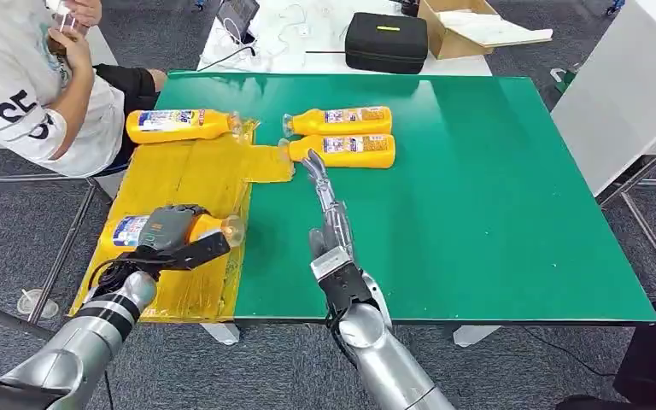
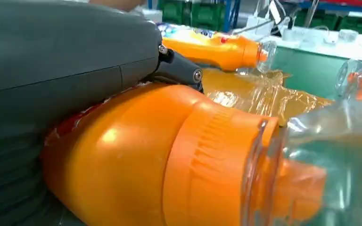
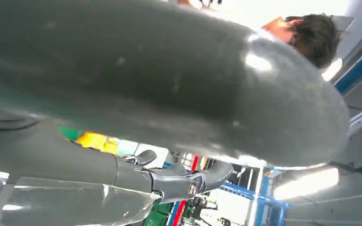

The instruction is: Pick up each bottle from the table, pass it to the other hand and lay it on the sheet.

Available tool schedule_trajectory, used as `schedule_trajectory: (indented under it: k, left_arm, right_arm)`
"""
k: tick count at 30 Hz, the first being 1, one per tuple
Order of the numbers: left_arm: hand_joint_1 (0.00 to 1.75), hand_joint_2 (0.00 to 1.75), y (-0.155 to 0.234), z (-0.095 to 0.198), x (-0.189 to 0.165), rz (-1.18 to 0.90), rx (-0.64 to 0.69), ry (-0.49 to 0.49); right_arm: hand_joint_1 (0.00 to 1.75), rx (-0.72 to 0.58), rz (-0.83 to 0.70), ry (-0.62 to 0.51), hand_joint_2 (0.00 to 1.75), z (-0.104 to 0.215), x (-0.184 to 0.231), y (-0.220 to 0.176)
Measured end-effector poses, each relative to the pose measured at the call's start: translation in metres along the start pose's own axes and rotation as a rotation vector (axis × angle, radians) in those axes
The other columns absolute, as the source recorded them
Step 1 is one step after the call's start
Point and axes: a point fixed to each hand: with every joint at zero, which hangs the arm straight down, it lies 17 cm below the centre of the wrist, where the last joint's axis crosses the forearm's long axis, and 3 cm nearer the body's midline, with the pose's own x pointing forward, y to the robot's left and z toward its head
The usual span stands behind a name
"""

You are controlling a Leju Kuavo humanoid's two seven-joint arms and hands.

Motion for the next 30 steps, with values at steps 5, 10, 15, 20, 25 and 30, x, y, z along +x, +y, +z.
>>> schedule_trajectory:
  k: [5,10,15,20,25,30]
  left_arm:
    - [0.00,1.75,0.001,0.000,0.000,0.041,0.002,0.002]
    - [0.00,1.75,-0.019,0.004,0.005,0.117,-0.050,0.002]
    - [0.00,0.00,-0.025,0.005,0.009,0.154,-0.092,-0.011]
    - [0.00,0.00,-0.033,0.008,0.015,0.203,-0.123,-0.029]
    - [0.00,0.00,-0.038,0.009,0.018,0.250,-0.169,-0.029]
    - [0.00,0.00,-0.036,0.011,0.021,0.306,-0.225,-0.039]
  right_arm:
    - [0.00,0.009,0.000,0.006,0.00,0.000,-0.002,0.003]
    - [0.00,0.028,-0.006,0.015,0.00,0.002,-0.005,0.008]
    - [0.00,0.049,-0.016,0.026,0.00,0.003,-0.010,0.012]
    - [0.00,0.059,-0.027,0.040,0.00,0.005,-0.014,0.014]
    - [0.00,0.059,-0.030,0.051,0.00,0.006,-0.018,0.015]
    - [0.00,0.061,-0.034,0.058,0.00,0.005,-0.020,0.015]
